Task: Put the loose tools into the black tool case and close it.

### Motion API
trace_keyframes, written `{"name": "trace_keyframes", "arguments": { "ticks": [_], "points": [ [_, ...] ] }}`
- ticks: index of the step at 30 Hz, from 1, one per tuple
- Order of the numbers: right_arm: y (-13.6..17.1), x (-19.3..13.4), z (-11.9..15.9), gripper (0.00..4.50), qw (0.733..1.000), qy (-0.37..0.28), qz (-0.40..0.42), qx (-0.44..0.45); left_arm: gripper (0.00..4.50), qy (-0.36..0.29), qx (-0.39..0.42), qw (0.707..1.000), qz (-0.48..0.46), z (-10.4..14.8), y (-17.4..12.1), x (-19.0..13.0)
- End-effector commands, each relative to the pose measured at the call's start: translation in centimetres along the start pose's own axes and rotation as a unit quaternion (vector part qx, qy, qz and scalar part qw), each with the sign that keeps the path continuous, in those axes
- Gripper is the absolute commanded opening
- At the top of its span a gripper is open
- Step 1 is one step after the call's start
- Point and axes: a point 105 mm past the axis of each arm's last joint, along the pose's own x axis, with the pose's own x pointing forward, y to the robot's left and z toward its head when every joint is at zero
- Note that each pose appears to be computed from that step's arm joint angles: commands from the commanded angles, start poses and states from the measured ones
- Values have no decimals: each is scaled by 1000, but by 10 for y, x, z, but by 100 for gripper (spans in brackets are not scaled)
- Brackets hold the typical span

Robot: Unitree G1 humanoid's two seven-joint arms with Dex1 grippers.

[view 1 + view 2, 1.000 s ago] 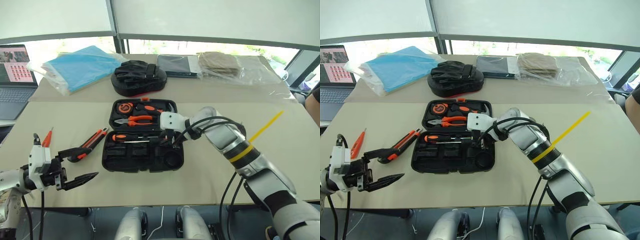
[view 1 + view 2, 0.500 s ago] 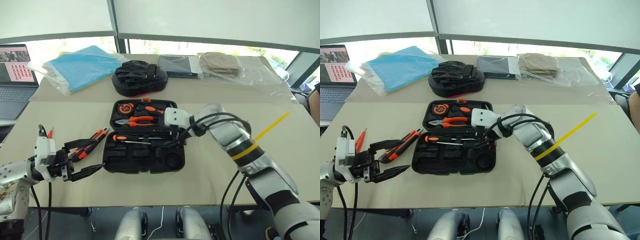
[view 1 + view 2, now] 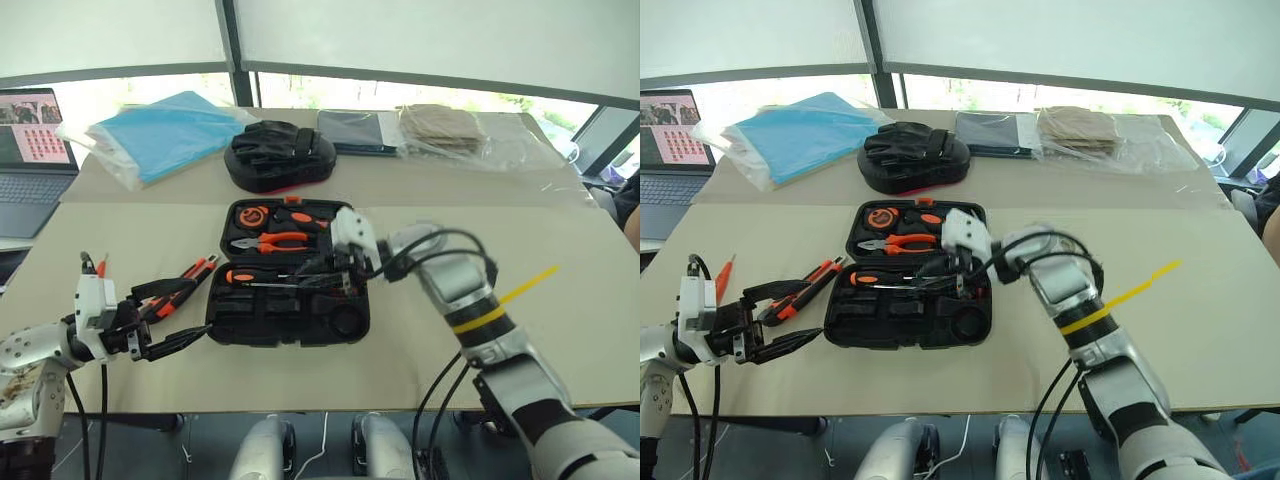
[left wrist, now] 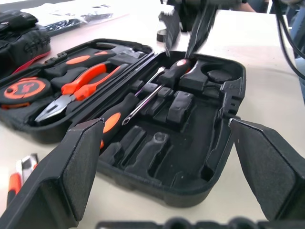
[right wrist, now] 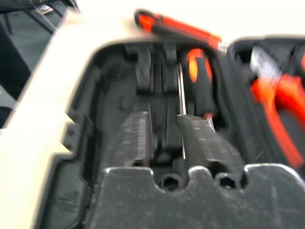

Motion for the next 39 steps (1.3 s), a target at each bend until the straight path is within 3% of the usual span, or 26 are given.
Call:
{"name": "trace_keyframes", "arguments": {
  "ticks": [1, 16, 21, 23, 26, 28, 30, 35, 39],
  "points": [
    [-12, -1, 0, 1, 999, -18, -38, 0, 450, -6, 13, 1000, -2, 3, 1, 3],
    [-15, 13, -37, 1, 997, 67, -48, 14, 450, 0, 14, 1000, 4, 2, 2, 3],
    [-12, 20, -34, 1, 996, 84, -43, 9, 450, 4, 12, 1000, 10, 1, 3, 2],
    [-10, 20, -26, 1, 997, 68, -47, -3, 450, 5, 9, 1000, 17, 0, 4, 2],
    [-7, 15, -2, 1, 999, -9, -48, -17, 450, 3, 8, 999, 37, 0, 6, -2],
    [-10, -1, 24, 1, 993, -93, -74, -12, 450, 3, 6, 997, 70, -2, 11, -13],
    [0, -26, 45, 59, 983, -173, -57, 34, 450, 6, -10, 992, 124, -6, 18, -34],
    [23, -58, 36, 216, 982, -166, -85, -7, 450, 27, -51, 968, 245, -24, 23, -88],
    [42, -82, 34, 357, 968, -223, -107, -38, 450, 50, -81, 928, 359, -41, 20, -139]
  ]
}}
